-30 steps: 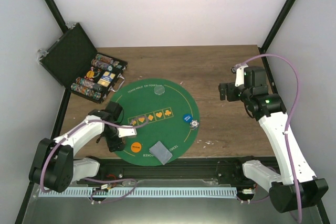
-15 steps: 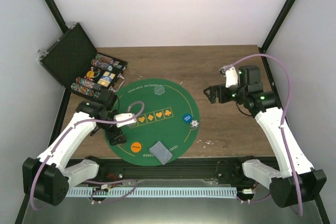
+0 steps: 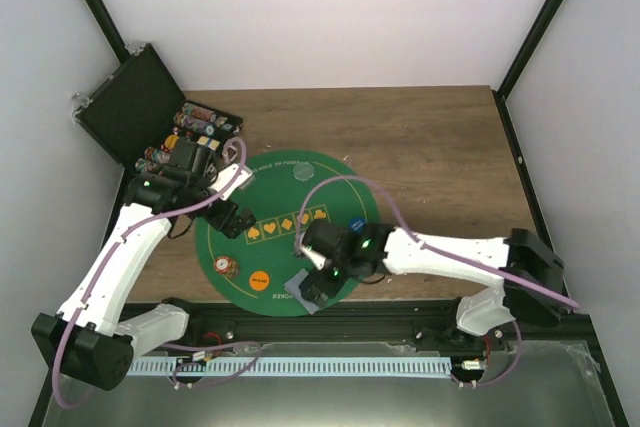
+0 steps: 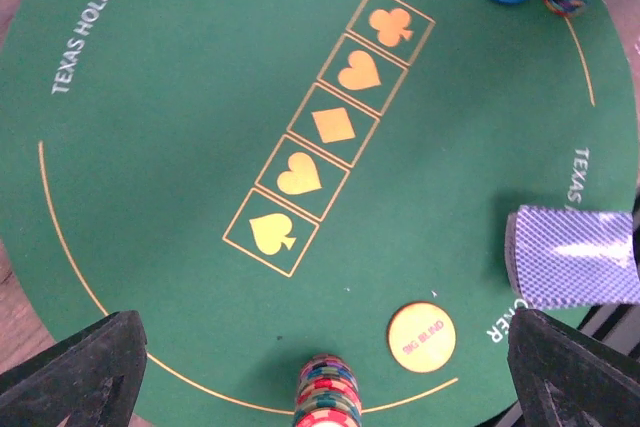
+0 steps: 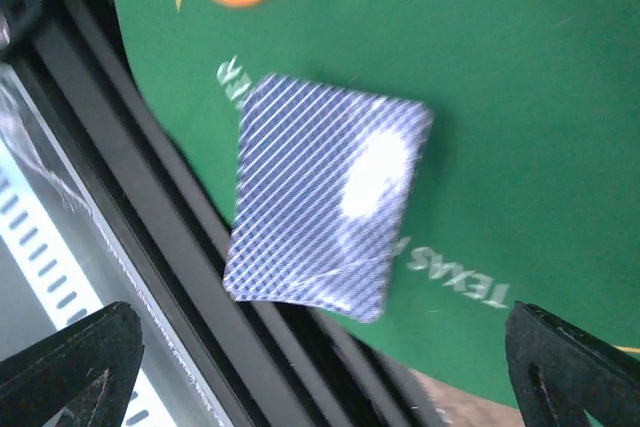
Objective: Distribute texas hold em gaming equipment
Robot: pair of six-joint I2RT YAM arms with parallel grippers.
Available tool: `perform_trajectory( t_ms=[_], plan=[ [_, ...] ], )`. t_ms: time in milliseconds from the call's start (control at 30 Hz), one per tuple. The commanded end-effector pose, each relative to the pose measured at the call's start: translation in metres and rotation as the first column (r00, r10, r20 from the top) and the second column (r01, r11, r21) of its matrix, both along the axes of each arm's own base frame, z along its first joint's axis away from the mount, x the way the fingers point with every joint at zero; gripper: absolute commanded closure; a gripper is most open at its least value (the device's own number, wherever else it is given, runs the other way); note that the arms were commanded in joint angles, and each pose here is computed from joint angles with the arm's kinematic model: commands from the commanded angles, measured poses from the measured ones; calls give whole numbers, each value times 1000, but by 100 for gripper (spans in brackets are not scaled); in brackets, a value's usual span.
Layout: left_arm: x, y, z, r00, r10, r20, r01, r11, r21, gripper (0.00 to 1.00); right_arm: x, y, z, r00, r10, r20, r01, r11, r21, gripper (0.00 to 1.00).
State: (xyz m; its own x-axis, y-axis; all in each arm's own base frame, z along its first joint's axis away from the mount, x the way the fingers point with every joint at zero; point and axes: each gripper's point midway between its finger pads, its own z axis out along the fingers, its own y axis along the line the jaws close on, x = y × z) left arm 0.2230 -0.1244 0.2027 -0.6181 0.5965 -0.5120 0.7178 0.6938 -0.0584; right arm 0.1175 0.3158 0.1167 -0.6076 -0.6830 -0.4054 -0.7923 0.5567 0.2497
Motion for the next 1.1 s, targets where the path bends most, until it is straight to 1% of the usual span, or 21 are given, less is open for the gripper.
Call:
perform_trajectory(
  t_ms=[0, 133, 233, 300, 367, 500, 667, 833, 933, 1000, 1067],
  plan=[
    [13, 8, -1, 991, 130, -14, -131, 991, -32, 0, -21, 15, -18, 1000, 2, 25, 0, 996, -90, 0],
    [10, 6, 0, 992, 121, -26, -123, 991, -56, 1, -31, 22, -41, 1000, 9, -17, -11, 990, -139, 0],
    [7, 6, 1, 993, 115, -20, -116, 992, -58, 1, -22, 18, -49, 999, -26, 20, 29, 980, -195, 0],
    [6, 6, 2, 994, 111, -17, -112, 992, -60, 0, -21, 21, -49, 999, -31, 22, 35, 981, -191, 0],
    [6, 6, 3, 994, 109, -15, -109, 992, -66, 0, -26, 30, -50, 1000, -14, -8, 13, 987, -161, 0],
    [7, 9, 4, 992, 123, -9, -123, 990, -66, 0, -25, 26, -65, 1000, -27, -7, 24, 975, -219, 0],
    [13, 15, 5, 987, 159, -4, -159, 985, -69, 0, -31, 27, -75, 999, -20, 29, 27, 964, -266, 0],
    [14, 17, 4, 985, 171, -7, -171, 983, -71, 1, -30, 22, -95, 997, -25, 73, 49, 936, -350, 1],
    [14, 18, 5, 985, 172, -1, -172, 983, -70, 0, -28, 11, -108, 993, -22, 116, 71, 900, -430, 6],
    [15, 18, 6, 985, 175, 5, -174, 982, -71, 1, -30, 7, -112, 993, -16, 121, 70, 887, -457, 13],
    [15, 18, 6, 984, 176, 5, -175, 982, -71, 0, -30, 6, -113, 993, -15, 121, 69, 887, -457, 20]
  ],
)
